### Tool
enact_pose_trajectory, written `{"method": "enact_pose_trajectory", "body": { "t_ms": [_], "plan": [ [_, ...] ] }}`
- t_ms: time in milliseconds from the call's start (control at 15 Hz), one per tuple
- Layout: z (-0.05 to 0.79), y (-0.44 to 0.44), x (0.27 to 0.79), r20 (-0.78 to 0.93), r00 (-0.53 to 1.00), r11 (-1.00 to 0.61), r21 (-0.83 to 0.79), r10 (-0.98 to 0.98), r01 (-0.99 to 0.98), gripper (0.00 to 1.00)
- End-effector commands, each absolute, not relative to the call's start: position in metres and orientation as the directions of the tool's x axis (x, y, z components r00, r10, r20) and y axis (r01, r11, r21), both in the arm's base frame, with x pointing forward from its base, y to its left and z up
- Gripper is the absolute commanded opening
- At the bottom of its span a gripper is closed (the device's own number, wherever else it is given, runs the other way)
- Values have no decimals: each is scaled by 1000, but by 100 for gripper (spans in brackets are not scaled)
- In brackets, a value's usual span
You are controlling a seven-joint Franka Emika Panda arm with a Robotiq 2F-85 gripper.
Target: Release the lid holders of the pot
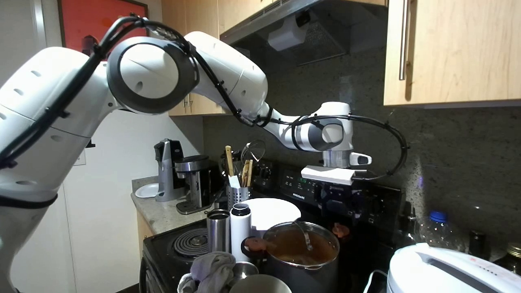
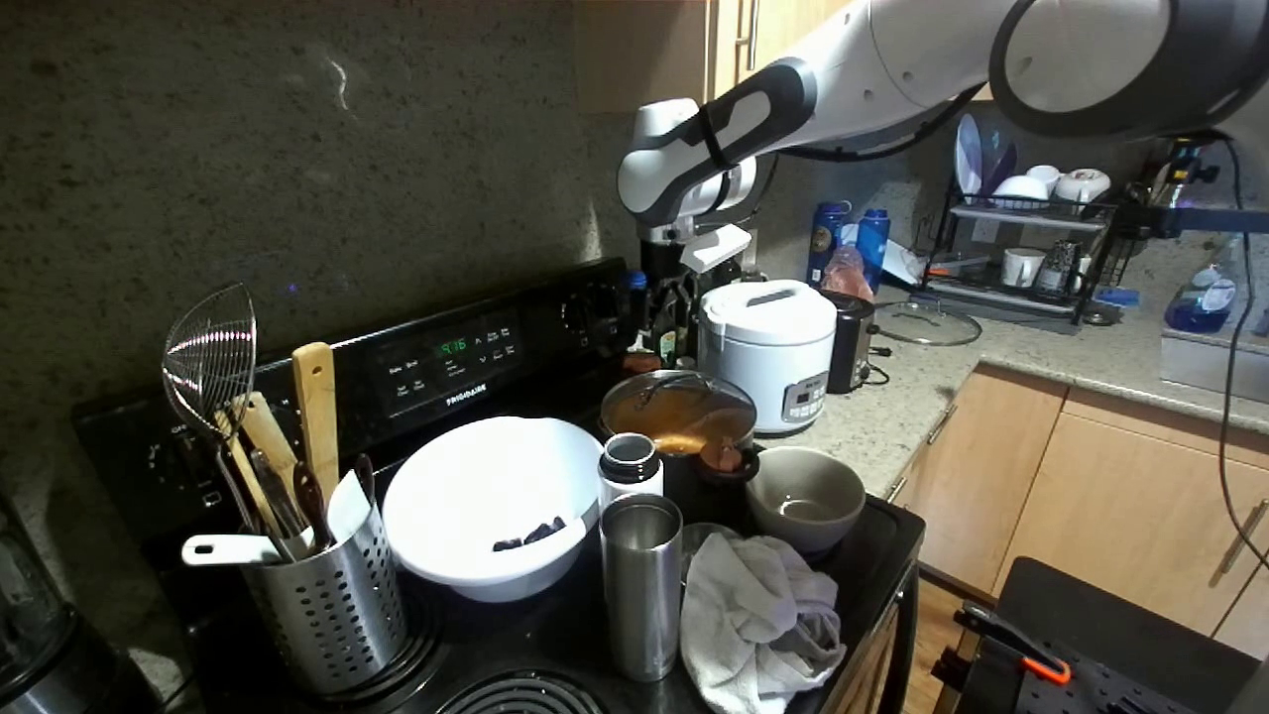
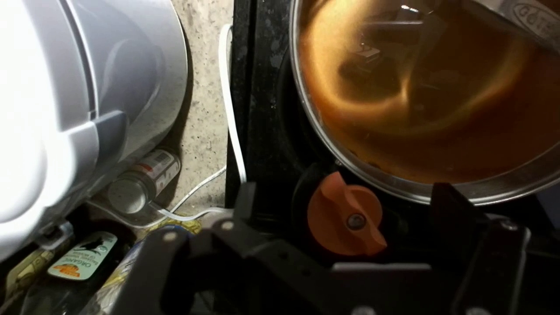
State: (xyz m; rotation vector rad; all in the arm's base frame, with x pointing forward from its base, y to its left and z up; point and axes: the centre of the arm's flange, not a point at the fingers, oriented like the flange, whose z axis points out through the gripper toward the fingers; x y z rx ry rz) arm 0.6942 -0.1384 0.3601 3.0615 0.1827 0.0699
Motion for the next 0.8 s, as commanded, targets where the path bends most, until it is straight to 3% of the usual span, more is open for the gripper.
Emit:
{"method": "enact_pose_trajectory", "body": {
  "t_ms": [0, 733],
  "plan": [
    [359, -129, 685, 24, 990, -989, 48, 142, 140, 100],
    [335, -109, 687, -12, 986, -986, 26, 164, 165, 100]
  ]
}}
